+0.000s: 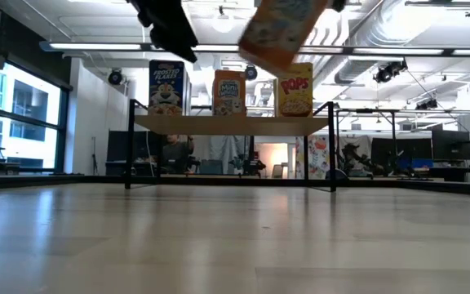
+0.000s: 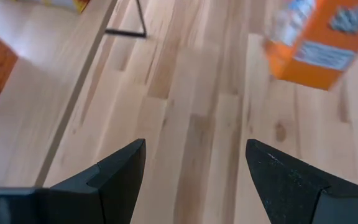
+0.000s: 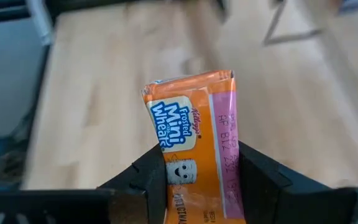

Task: Stack cereal on shelf
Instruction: Put the orange cereal on the shelf aligned with the other orange cereal boxes

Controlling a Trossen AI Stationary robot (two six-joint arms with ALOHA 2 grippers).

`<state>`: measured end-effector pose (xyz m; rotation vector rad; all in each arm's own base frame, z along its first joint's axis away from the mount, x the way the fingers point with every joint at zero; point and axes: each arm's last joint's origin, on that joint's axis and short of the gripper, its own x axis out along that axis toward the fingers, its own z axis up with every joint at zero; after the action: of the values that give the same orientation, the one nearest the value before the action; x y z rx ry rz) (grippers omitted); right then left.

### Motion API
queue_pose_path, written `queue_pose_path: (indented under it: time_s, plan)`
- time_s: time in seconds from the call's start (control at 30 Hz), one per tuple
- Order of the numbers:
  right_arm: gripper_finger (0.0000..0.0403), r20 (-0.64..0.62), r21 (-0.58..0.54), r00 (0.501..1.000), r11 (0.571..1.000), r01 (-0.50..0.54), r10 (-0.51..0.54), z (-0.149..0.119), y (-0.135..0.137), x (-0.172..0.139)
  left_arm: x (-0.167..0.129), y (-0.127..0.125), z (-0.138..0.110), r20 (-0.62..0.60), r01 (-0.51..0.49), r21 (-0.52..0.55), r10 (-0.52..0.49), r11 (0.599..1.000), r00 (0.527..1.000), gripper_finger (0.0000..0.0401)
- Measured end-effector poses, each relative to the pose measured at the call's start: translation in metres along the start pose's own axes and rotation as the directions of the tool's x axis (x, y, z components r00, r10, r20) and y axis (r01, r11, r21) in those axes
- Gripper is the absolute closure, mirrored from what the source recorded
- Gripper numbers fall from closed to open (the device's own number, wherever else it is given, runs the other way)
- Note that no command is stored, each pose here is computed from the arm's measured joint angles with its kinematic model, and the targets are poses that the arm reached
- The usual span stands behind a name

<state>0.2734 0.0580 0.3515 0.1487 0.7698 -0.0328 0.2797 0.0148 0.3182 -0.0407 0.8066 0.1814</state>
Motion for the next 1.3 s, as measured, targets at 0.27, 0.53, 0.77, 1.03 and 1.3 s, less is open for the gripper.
queue_pose_path:
  time_s: [0.27,0.53,0.77,1.03,1.3]
  plan:
    - [0.0258,0.162,-0.121,0.98,0.983,0.139,-0.119,0.032,-0.045,-0.008,-0.001,0.019,-0.005,-0.057,-0.054,-0.041,0.052,0.998,0.997,0.0132]
    - [0.0258,0.216,-0.184,0.952,0.948,0.259,-0.218,0.05,-0.081,-0.023,-0.025,0.037,-0.011,-0.061,-0.106,-0.101,0.1,0.989,0.993,0.0132]
    - [0.0258,0.198,-0.224,0.946,0.928,0.299,-0.257,0.078,-0.105,-0.024,-0.049,0.047,-0.012,0.008,-0.138,-0.12,0.14,0.983,0.99,0.0132]
    - [0.0258,0.059,-0.241,0.962,0.931,0.273,-0.267,0.109,-0.117,-0.009,-0.056,0.052,-0.014,0.019,-0.154,-0.138,0.158,0.978,0.987,0.0132]
    - [0.0258,-0.091,-0.271,0.96,0.934,0.233,-0.266,0.129,-0.121,0.01,-0.056,0.052,-0.014,0.019,-0.152,-0.156,0.157,0.976,0.987,0.0132]
